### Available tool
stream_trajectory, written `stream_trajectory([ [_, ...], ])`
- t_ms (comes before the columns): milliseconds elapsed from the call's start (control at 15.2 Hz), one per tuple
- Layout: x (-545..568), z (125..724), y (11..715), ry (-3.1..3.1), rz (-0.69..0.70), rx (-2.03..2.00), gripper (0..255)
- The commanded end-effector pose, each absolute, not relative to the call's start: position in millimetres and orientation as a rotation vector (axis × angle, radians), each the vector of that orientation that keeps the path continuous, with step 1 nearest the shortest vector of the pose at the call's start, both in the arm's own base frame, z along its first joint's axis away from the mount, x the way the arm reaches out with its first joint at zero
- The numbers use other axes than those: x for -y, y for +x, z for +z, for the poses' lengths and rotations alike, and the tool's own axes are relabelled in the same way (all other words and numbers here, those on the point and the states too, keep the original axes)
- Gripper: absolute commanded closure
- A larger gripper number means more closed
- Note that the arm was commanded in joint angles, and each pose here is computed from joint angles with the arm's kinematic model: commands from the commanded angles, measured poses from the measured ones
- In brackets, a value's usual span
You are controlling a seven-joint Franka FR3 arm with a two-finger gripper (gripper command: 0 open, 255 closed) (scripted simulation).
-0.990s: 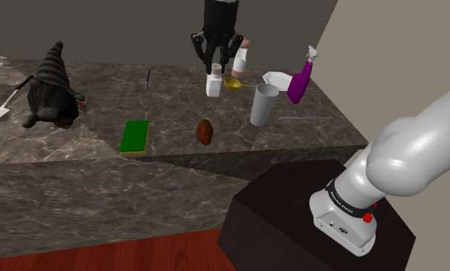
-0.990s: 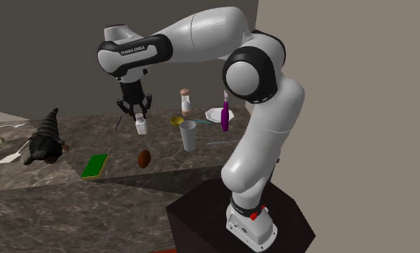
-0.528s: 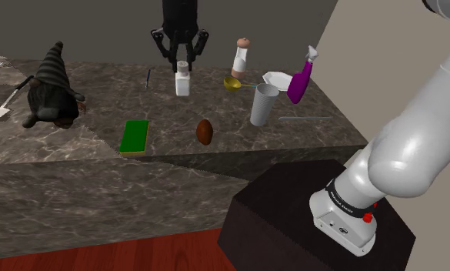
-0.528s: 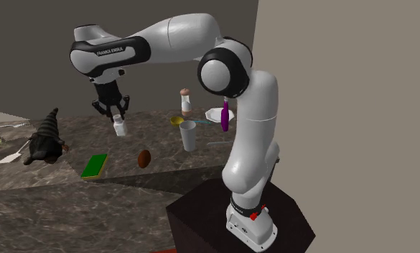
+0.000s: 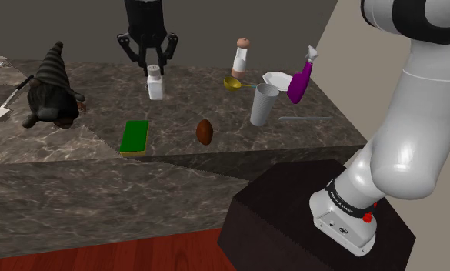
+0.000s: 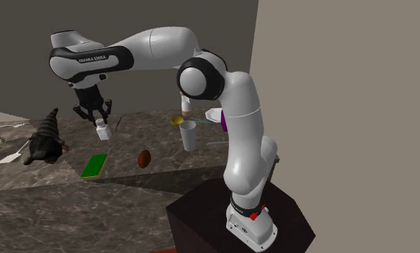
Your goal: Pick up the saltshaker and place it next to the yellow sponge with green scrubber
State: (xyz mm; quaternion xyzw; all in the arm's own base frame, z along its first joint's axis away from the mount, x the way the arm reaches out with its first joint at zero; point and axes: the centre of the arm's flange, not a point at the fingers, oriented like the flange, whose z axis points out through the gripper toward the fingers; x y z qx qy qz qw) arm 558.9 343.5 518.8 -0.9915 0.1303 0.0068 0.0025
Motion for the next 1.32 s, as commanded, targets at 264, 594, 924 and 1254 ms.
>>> stream_trajectory([
  [264, -343.9, 487.8, 558.8, -3.110, 0.021, -0.409, 255],
  [594, -343.9, 461.4, 558.8, -3.110, 0.021, -0.409, 255],
  [924, -343.9, 435.0, 558.8, -3.110, 0.021, -0.409, 255],
  [1254, -343.9, 408.6, 558.8, -3.110, 0.021, -0.409, 255],
])
